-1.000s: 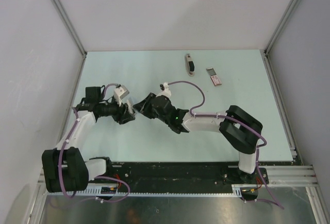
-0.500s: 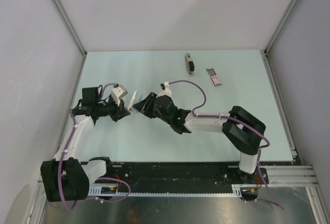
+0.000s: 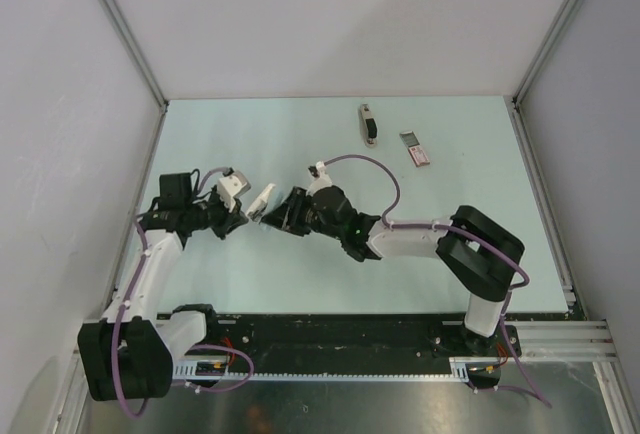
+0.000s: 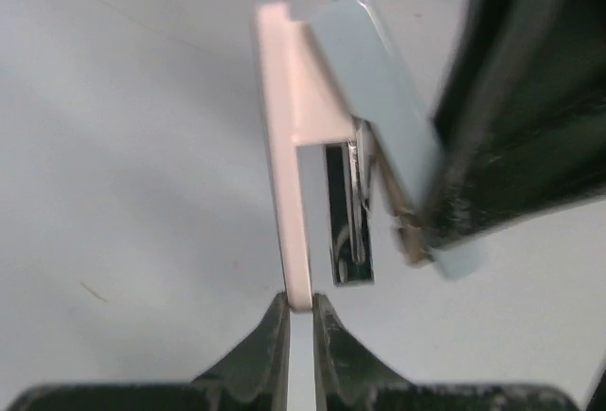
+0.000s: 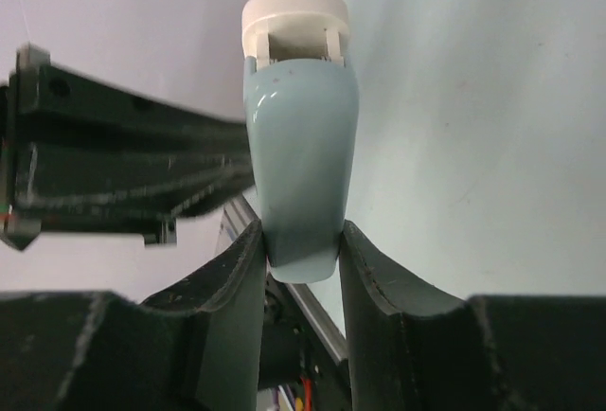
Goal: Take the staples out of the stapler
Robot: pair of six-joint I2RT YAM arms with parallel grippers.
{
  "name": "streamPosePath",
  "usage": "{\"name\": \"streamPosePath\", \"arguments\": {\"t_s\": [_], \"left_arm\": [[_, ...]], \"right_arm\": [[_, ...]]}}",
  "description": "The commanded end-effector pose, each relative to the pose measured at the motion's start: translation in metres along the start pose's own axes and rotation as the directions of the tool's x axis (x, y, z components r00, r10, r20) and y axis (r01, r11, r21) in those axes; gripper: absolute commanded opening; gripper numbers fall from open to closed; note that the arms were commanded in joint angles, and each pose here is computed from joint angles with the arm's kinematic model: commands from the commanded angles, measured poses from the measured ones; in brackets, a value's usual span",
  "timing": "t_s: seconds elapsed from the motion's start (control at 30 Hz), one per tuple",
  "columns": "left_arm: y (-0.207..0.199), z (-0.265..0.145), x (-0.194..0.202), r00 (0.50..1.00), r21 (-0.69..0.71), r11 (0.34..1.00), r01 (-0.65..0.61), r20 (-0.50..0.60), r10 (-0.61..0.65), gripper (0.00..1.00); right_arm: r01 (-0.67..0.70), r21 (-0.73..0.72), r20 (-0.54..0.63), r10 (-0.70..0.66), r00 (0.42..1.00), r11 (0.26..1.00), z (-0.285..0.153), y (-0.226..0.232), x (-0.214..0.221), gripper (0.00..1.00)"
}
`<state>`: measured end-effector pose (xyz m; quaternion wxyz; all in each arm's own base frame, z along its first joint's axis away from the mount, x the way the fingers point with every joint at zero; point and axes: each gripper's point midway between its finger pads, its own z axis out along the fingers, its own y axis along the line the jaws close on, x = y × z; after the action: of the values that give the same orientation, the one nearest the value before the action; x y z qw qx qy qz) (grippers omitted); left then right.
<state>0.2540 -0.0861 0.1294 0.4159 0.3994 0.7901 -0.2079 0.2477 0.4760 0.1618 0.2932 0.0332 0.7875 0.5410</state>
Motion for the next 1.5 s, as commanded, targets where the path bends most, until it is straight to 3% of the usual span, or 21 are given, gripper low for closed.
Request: {"name": "streamPosePath", "arguments": {"t_s": [0.0,0.33,0.53,0.73,0.93,1.17,1.27,1.33,1.37,1.47], "left_arm": [[0.030,-0.007,0.002,0.990,-0.127,0.982,-0.142,-0.043,0.137,0.09],[0.047,-0.007,0.015,0.971,-0.211,0.949,-0.233,-0.095,0.218,0.06],[0.069,-0.014,0.019,0.924,-0.324,0.865,-0.383,-0.156,0.350,0.06],[0.071,-0.007,0.026,0.888,-0.338,0.822,-0.459,-0.195,0.416,0.06],[0.053,0.007,0.030,0.864,-0.306,0.808,-0.503,-0.196,0.464,0.06],[0.040,0.008,0.024,0.912,-0.304,0.859,-0.411,-0.131,0.390,0.06],[0.024,0.008,0.012,0.945,-0.245,0.913,-0.326,-0.066,0.320,0.19],[0.014,0.006,0.001,0.966,-0.191,0.948,-0.256,-0.026,0.256,0.47],[0.010,0.005,-0.004,0.974,-0.161,0.961,-0.223,-0.006,0.225,0.57],[-0.002,0.002,-0.020,0.983,-0.074,0.984,-0.165,0.065,0.170,0.70]], "right_arm": [[0.132,-0.013,-0.042,-0.133,0.990,0.991,-0.020,0.004,-0.005,0.00],[0.239,-0.012,-0.096,-0.239,0.966,0.971,-0.039,-0.003,-0.002,0.00],[0.386,-0.044,-0.234,-0.385,0.892,0.921,-0.051,-0.027,0.014,0.00],[0.457,-0.086,-0.308,-0.460,0.833,0.885,-0.053,-0.038,0.037,0.00],[0.432,-0.081,-0.221,-0.439,0.871,0.898,-0.035,-0.030,0.029,0.00],[0.414,-0.036,-0.047,-0.416,0.908,0.909,-0.020,-0.014,-0.001,0.00],[0.385,0.031,0.054,-0.386,0.921,0.923,-0.015,-0.011,-0.021,0.00],[0.345,0.070,0.118,-0.351,0.929,0.936,-0.013,-0.012,-0.035,0.00],[0.322,0.080,0.144,-0.331,0.933,0.943,-0.012,-0.012,-0.041,0.00],[0.271,0.080,0.201,-0.282,0.938,0.959,-0.010,-0.007,-0.052,0.00]]}}
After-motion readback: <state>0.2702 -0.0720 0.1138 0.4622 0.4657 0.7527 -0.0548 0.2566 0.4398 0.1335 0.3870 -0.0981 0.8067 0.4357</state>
